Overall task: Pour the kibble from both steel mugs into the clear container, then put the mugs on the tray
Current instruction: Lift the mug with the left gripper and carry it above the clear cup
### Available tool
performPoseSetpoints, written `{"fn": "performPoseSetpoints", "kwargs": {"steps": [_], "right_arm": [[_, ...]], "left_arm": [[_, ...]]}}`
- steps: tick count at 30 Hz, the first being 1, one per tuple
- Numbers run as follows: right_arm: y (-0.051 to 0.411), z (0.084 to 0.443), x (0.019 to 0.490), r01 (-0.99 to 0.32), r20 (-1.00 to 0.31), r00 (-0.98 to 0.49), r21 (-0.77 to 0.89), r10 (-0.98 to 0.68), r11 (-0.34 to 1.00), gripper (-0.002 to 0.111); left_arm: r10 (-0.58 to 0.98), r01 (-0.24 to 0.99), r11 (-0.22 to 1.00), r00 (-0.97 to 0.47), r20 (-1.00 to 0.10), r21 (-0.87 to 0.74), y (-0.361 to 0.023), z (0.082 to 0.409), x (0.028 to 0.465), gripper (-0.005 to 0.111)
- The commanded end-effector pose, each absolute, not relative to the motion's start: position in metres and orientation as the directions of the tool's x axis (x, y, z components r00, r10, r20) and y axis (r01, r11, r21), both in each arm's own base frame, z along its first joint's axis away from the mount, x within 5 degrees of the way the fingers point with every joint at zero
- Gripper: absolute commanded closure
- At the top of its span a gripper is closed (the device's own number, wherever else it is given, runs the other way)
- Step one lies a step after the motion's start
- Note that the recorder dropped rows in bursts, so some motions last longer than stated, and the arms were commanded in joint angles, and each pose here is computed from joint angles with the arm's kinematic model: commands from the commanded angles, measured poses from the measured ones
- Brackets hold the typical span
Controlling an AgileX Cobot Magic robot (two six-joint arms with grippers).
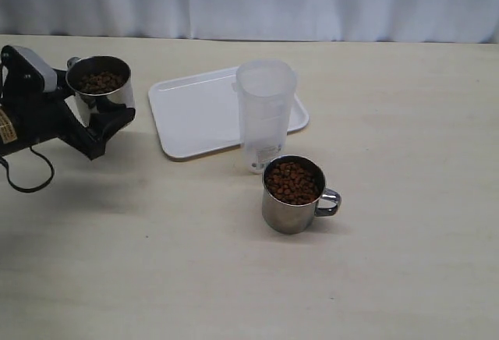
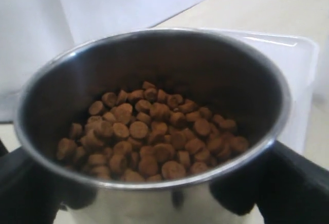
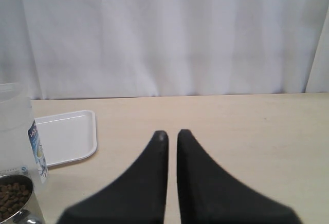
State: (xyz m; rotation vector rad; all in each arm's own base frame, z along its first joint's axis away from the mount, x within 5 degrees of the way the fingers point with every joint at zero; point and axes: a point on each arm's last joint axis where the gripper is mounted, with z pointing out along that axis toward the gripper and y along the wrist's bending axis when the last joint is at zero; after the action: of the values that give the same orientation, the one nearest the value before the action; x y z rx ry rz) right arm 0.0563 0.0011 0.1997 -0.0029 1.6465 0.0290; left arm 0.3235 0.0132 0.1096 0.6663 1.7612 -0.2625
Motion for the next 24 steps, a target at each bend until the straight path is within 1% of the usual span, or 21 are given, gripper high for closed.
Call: {"fn": "performPoseSetpoints", "kwargs": {"steps": [1,5,12,16,20,24], "right_arm": [[0.001,0.199,0.056,-0.023,-0.997,-0.074,0.007,0.005,1.0,0.103],[0.001,0.199,0.056,-0.023,-0.997,-0.074,0.007,0.005,1.0,0.103],[0.001,0.199,0.056,-0.023,-0.997,-0.074,0.007,0.005,1.0,0.103],[0.001,0.199,0.056,-0.023,-0.997,-0.074,0.007,0.005,1.0,0.103],[0.001,0.199,0.056,-0.023,-0.997,-0.074,0.007,0.005,1.0,0.103],[0.001,0.199,0.056,-0.023,-0.997,-0.074,0.007,0.005,1.0,0.103]], "left_arm": [[0.308,0.63,0.758,-0.12,-0.944,0.168,0.006,0.134,0.318,0.107],[0.298,0.671,0.725,-0.098,-0.95,0.158,0.001,0.156,0.311,0.107],[0.295,0.686,0.701,-0.031,-0.955,0.194,-0.007,0.195,0.301,0.107],[0.318,0.706,0.671,0.002,-0.948,0.227,-0.023,0.204,0.299,0.107],[0.374,0.719,0.647,-0.008,-0.927,0.255,-0.041,0.209,0.304,0.107],[0.404,0.735,0.616,0.012,-0.915,0.282,-0.053,0.217,0.309,0.107]]}}
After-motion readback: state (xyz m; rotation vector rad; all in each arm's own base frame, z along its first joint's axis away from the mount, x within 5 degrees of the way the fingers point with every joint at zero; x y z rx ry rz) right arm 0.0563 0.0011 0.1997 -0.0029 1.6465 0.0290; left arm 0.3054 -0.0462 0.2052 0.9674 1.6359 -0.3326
